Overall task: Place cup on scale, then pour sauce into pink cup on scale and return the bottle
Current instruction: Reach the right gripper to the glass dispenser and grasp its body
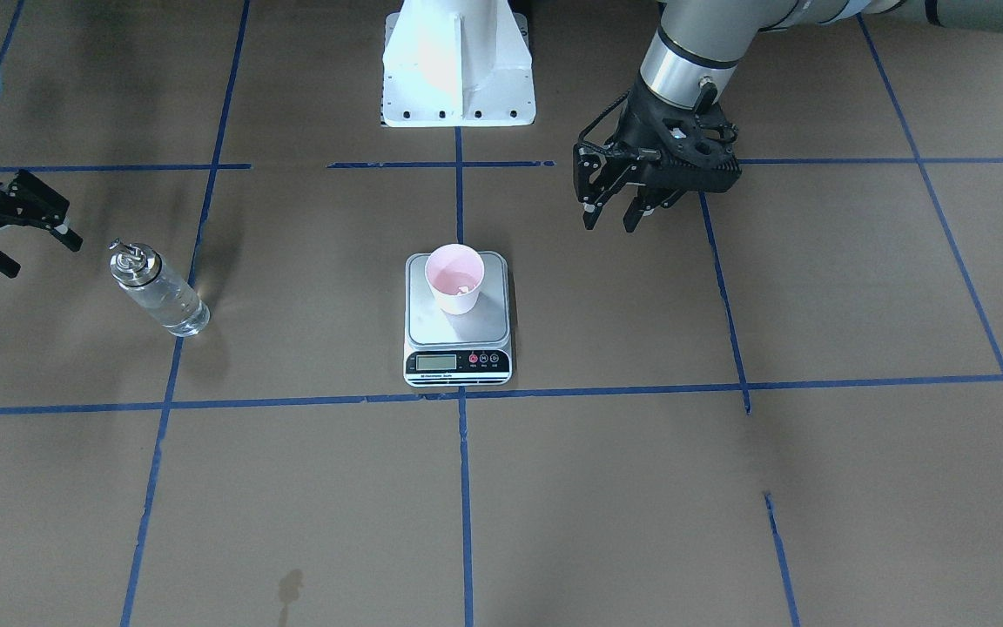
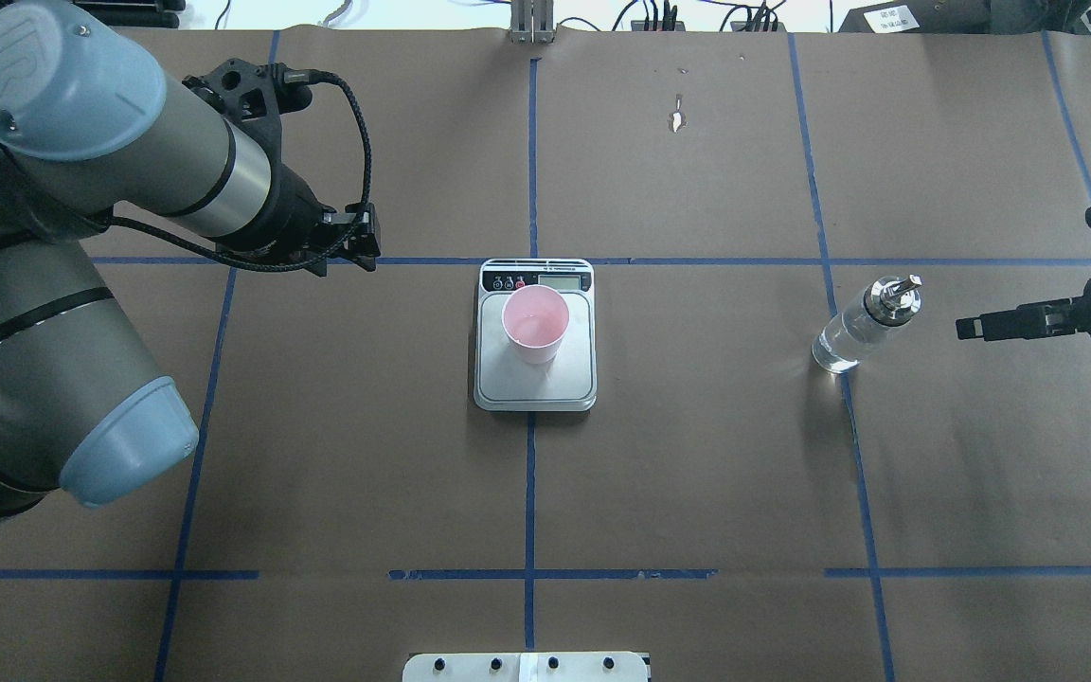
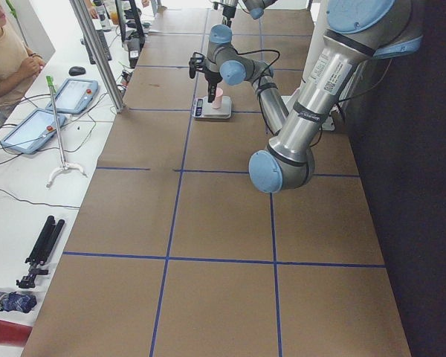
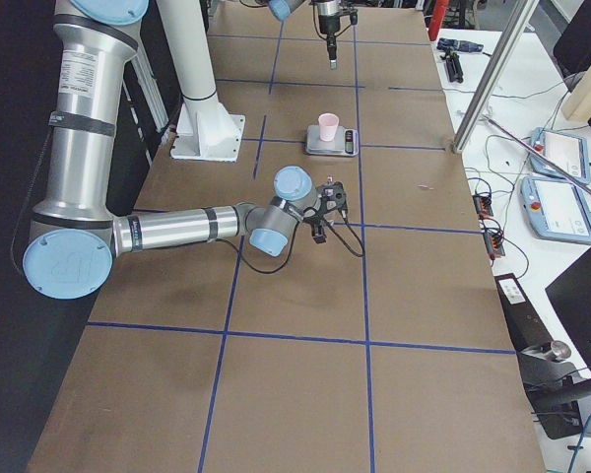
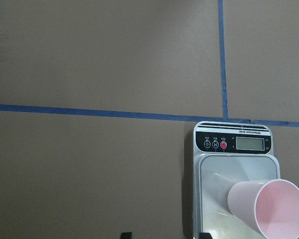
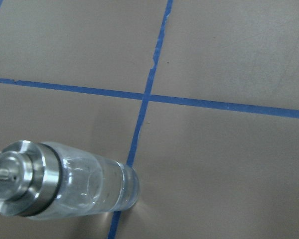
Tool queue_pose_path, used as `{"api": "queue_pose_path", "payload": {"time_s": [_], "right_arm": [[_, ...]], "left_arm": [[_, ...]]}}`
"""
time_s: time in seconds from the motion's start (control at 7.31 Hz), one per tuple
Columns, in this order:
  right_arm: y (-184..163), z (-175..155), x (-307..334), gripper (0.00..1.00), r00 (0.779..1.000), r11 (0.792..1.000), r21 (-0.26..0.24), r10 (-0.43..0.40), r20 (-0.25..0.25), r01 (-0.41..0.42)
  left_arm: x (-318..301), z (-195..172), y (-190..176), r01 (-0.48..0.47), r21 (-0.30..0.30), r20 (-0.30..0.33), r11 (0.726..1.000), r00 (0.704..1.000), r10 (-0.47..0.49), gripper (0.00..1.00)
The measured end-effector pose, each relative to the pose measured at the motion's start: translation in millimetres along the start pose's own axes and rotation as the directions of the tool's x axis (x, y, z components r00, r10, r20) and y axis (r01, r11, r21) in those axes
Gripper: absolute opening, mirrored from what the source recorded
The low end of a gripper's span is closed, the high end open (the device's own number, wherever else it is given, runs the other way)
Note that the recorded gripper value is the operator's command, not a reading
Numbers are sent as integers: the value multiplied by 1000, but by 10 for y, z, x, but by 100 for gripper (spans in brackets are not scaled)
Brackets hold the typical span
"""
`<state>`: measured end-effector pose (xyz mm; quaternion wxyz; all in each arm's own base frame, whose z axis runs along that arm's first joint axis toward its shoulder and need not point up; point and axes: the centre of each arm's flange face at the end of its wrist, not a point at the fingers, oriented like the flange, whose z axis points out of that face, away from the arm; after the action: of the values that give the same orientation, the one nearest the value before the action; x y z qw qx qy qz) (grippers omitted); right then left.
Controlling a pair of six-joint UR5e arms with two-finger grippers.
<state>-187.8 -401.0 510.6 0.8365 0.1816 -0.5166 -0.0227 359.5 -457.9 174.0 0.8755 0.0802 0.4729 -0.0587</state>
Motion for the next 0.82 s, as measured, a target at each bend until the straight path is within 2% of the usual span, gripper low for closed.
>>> {"api": "queue_pose_path", "payload": {"time_s": [0.27,0.41,0.68,0.82], "right_arm": [[151,-71,-299,100,998,999,35,-43,44,41],[228,-34,-502,100,996,995,68,-78,42,75],[593,274,-783,100,990,980,144,-129,-47,135],[733,295,-797,100,989,978,163,-121,-80,132]], "left_arm": [[-13,-11,-22,3,4,1,1000,1000,-3,55],[-17,-14,-28,5,4,1,1000,1000,-5,55],[-30,-36,-53,8,10,1,1000,1000,-8,56],[-39,-58,-73,10,15,0,1000,1000,-10,57]]}}
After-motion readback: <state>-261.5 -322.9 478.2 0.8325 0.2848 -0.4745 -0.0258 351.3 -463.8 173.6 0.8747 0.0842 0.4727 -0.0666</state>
